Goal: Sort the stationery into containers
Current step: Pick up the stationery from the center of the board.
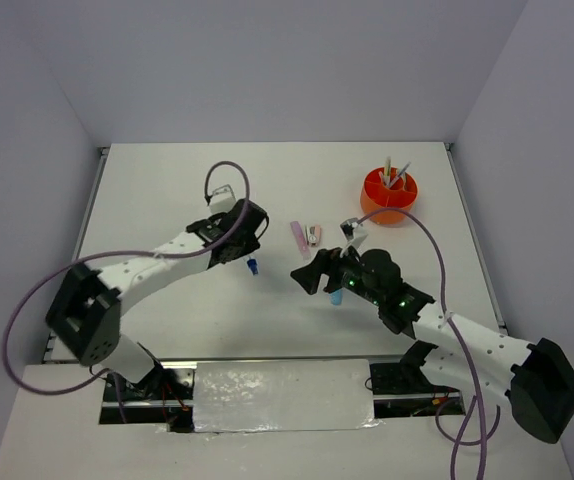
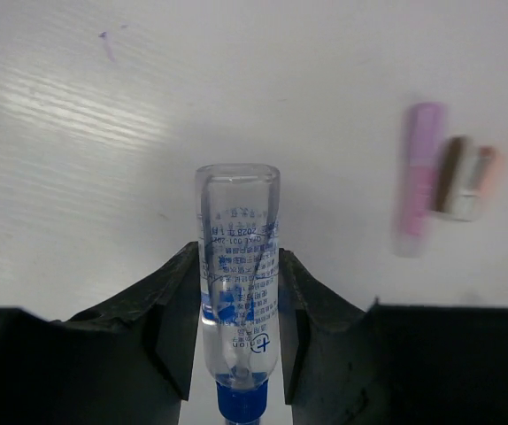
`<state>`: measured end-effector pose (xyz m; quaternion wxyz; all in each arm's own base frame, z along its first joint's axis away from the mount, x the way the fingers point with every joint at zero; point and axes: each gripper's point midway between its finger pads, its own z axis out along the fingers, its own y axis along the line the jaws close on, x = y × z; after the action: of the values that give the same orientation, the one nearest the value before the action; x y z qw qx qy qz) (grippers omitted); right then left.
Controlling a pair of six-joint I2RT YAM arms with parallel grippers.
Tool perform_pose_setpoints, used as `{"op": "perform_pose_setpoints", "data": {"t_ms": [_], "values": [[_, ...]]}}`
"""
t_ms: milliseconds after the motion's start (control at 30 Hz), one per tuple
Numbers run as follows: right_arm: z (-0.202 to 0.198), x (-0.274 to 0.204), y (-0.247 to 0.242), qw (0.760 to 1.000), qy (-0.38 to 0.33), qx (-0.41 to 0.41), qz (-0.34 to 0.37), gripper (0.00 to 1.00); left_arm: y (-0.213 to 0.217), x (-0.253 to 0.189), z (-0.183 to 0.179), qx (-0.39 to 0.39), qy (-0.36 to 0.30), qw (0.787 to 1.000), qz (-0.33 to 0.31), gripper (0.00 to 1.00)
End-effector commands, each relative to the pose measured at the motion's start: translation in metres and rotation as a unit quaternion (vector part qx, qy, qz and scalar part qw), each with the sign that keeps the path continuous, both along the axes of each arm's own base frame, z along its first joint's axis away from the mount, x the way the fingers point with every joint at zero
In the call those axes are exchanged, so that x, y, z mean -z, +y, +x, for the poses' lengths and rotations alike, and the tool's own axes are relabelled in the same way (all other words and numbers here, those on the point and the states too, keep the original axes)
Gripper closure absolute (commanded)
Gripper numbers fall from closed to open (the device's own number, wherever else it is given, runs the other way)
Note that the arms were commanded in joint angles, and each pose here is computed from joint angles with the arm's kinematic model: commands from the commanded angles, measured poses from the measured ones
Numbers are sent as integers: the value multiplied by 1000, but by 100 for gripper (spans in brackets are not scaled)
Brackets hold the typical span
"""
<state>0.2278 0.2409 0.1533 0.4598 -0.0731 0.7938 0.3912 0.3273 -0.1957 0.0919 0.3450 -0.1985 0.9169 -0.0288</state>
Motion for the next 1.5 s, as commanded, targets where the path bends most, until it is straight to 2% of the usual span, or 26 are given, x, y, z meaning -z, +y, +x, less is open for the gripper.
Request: {"op": "perform_pose_setpoints", "data": {"t_ms": [0, 100, 133, 267, 467, 633, 967, 1100, 1433, 1467], "values": [[-5, -52, 26, 994, -79, -26, 65, 9, -23, -64, -6, -41, -79, 988, -128, 100], [-14, -70, 39, 990, -100, -38, 97, 14, -34, -94, -17, -50, -111, 971, -207, 100], [-16, -73, 44, 988, -104, -42, 101, 18, -36, -104, -25, -48, -121, 965, -228, 100], [-23, -88, 60, 985, -123, -49, 111, 31, -42, -128, -36, -51, -146, 950, -270, 100], [-27, -107, 72, 983, -134, -66, 109, 36, -35, -143, -47, -45, -153, 945, -286, 100], [-31, -102, 86, 983, -119, -96, 104, 41, -32, -147, -53, -38, -162, 939, -300, 100], [-29, -93, 103, 984, -104, -118, 84, 42, -39, -154, -60, -13, -164, 931, -326, 100], [-29, -91, 108, 984, -99, -123, 87, 46, -37, -153, -60, -15, -163, 932, -324, 100], [-28, -78, 122, 985, -76, -131, 79, 47, -34, -157, -60, -20, -168, 931, -323, 100], [-27, -76, 122, 986, -75, -128, 77, 53, -35, -156, -60, -20, -166, 932, -323, 100]]}}
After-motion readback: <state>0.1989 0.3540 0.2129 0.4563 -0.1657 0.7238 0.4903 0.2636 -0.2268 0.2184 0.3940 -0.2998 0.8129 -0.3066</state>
